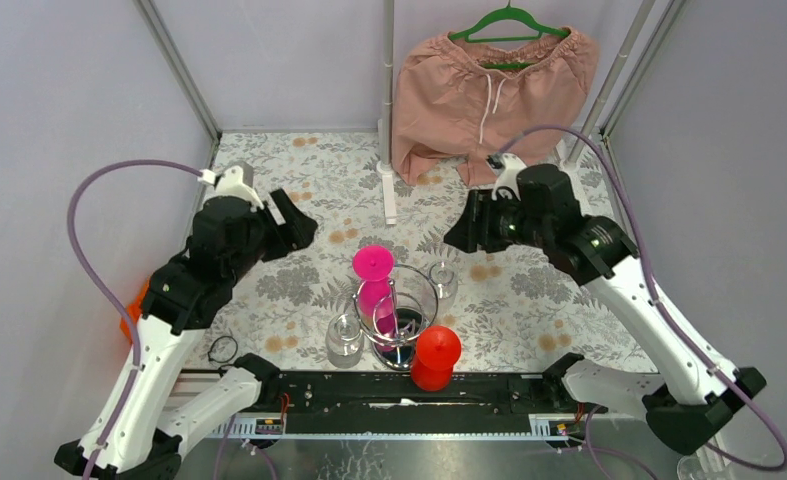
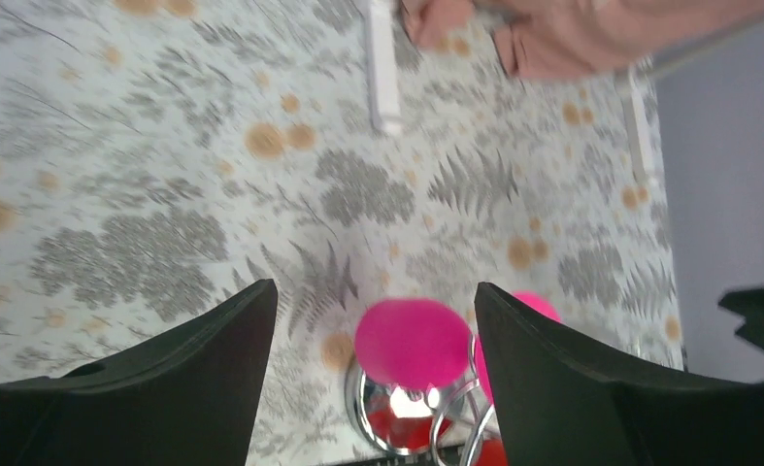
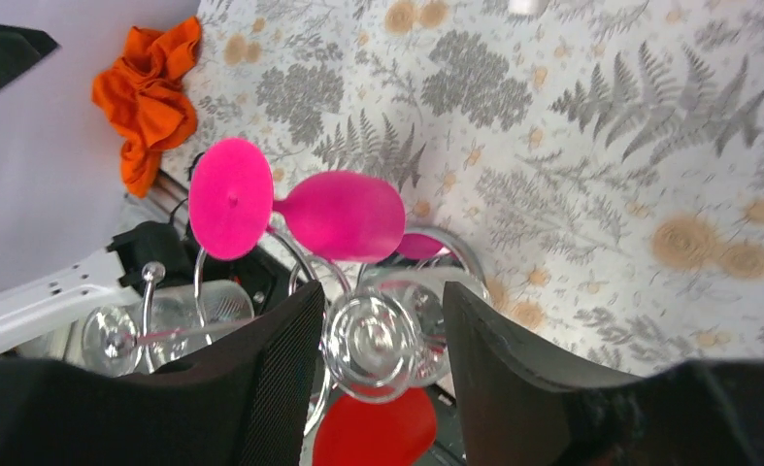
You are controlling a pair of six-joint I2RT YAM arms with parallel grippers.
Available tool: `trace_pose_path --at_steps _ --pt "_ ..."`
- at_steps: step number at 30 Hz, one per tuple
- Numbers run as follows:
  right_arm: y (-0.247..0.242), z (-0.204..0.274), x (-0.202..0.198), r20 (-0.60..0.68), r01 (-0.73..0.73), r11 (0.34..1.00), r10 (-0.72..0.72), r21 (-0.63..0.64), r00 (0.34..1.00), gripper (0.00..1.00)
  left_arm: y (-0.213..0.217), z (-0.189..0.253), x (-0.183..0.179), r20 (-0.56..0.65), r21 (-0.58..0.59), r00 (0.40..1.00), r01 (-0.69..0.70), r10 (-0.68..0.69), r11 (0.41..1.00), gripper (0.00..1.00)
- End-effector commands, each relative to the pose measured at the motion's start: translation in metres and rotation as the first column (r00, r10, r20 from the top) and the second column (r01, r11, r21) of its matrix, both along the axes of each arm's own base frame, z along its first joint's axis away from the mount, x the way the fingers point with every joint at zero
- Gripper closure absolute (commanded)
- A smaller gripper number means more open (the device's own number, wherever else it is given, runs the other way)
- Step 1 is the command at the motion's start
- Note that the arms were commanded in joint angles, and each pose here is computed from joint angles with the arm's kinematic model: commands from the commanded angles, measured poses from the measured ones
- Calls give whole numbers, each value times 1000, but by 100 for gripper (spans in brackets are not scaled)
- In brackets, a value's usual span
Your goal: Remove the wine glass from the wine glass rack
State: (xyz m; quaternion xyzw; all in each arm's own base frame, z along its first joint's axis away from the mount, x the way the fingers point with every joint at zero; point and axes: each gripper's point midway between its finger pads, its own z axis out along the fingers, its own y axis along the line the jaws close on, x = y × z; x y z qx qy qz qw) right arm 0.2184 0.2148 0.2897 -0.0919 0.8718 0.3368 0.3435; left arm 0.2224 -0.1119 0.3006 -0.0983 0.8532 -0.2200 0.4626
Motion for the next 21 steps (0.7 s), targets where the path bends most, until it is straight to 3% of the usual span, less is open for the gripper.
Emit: trace_pose_path --at_steps 1,6,12,21 --pt "12 25 19 146 36 994 -20 -106 989 44 38 21 24 51 114 974 -225 220 968 17" --pt "39 36 19 220 32 982 10 -188 975 45 43 47 40 98 124 958 -281 270 952 13" --pt "86 48 -23 303 -27 955 120 -295 946 45 50 74 45 157 117 941 -320 300 940 10" --pt "106 34 -59 298 -67 937 176 -343 938 44 49 79 43 167 103 942 -310 291 945 10"
